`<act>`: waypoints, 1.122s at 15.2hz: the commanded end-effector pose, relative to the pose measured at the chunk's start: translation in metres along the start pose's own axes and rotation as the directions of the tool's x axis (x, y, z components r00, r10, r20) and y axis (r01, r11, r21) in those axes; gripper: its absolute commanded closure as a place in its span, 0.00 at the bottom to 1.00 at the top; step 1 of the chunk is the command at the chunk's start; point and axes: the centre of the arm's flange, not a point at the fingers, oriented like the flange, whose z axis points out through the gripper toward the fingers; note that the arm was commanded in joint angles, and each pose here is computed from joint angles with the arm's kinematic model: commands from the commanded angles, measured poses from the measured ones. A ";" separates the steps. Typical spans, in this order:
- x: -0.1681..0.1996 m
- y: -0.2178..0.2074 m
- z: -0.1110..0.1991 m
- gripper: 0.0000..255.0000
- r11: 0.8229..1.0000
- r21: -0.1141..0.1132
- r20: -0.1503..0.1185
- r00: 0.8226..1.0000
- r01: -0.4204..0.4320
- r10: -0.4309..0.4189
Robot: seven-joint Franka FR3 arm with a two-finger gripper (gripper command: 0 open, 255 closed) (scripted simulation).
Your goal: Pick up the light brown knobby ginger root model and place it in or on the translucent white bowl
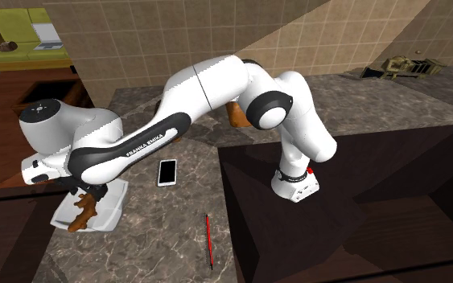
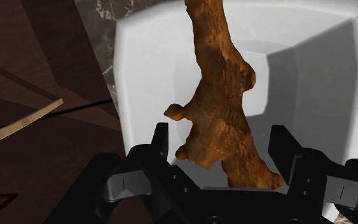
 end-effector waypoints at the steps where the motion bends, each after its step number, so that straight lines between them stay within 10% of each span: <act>1: 0.000 0.000 0.000 0.00 1.000 0.000 0.000 1.000 0.000 0.000; 17: 0.000 0.000 -0.050 0.00 1.000 0.000 0.000 1.000 0.000 0.000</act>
